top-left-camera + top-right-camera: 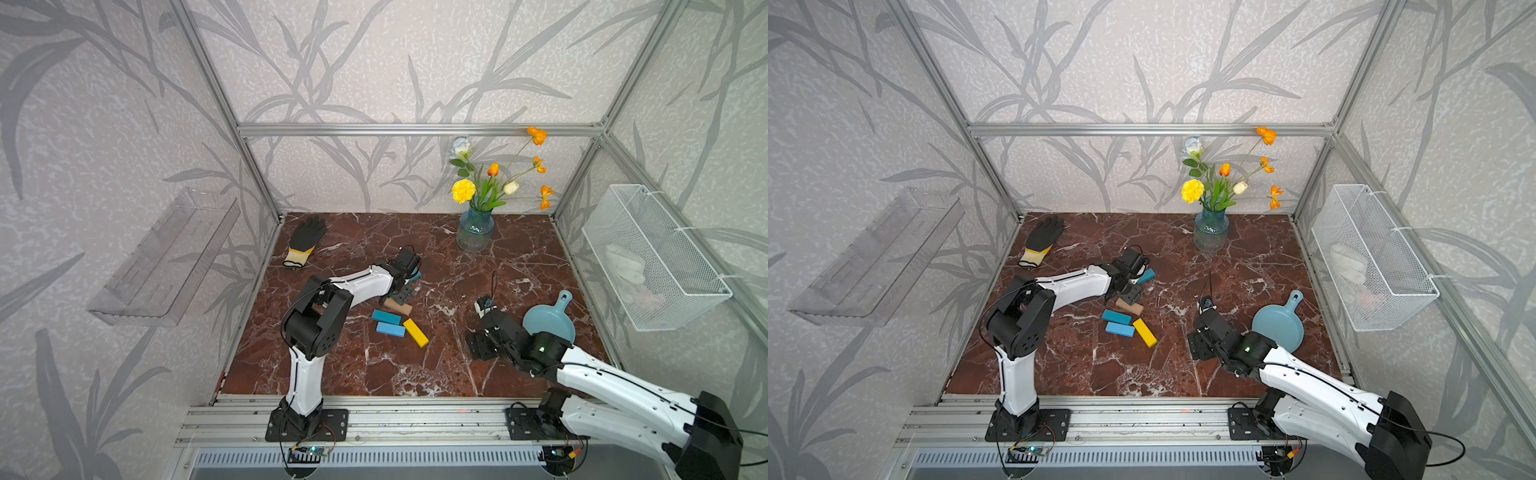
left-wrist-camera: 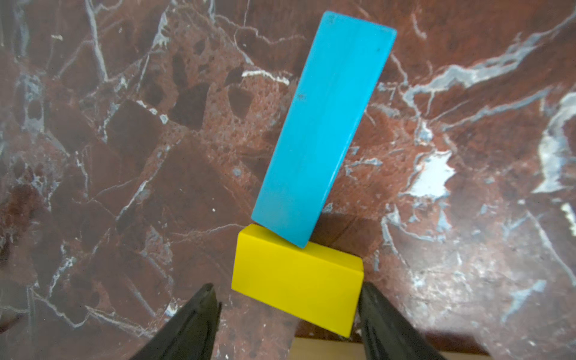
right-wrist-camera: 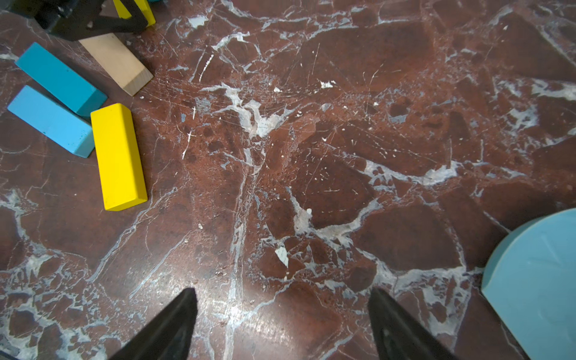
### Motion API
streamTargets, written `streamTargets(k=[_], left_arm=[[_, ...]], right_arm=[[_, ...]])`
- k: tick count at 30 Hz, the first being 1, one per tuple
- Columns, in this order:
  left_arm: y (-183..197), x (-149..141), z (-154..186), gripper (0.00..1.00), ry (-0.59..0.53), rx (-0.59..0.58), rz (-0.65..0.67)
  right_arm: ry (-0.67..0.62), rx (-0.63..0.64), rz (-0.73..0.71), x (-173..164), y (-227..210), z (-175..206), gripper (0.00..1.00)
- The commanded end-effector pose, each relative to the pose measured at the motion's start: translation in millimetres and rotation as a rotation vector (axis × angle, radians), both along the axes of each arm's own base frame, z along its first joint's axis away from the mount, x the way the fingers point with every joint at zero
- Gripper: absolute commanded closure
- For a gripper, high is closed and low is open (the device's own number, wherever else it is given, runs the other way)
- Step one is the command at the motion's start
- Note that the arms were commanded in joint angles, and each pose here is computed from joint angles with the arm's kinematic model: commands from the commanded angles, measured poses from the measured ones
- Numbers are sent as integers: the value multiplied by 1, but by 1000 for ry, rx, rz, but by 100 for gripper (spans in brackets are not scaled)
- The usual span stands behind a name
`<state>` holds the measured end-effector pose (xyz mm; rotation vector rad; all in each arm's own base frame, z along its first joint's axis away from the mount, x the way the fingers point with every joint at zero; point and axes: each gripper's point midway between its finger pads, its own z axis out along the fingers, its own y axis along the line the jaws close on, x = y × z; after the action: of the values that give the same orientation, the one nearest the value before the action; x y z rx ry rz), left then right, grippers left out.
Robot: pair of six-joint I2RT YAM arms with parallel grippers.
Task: Assemble a giraffe with building blocks
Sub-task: Pick up the building block from the center of the board.
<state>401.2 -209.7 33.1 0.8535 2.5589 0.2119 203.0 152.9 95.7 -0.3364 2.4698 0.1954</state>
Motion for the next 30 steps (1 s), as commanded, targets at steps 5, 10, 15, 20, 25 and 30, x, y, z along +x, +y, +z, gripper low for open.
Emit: streamTargets(k=[5,10,15,20,25,30], left_arm=[[-13,-12,-15,30,204,-41,-118],[-18,-15,-22,30,254,-85,-108],[-14,-17,-26,30,272,-116,-55],[-6,-19,-28,33,278,-110,11],[-3,-14,-22,47,260,-153,102],[-14,10,22,58,171,-350,184]], right_arm=[[1,-23,-19,-4,-9,-8,14],[5,-37,-16,-2,-8,-9,14],[10,-46,-19,-2,-8,-13,14],[21,-46,-23,-3,-8,-16,14],[25,-50,-26,-3,-9,-19,15],[20,-47,-32,-3,-10,-21,16]])
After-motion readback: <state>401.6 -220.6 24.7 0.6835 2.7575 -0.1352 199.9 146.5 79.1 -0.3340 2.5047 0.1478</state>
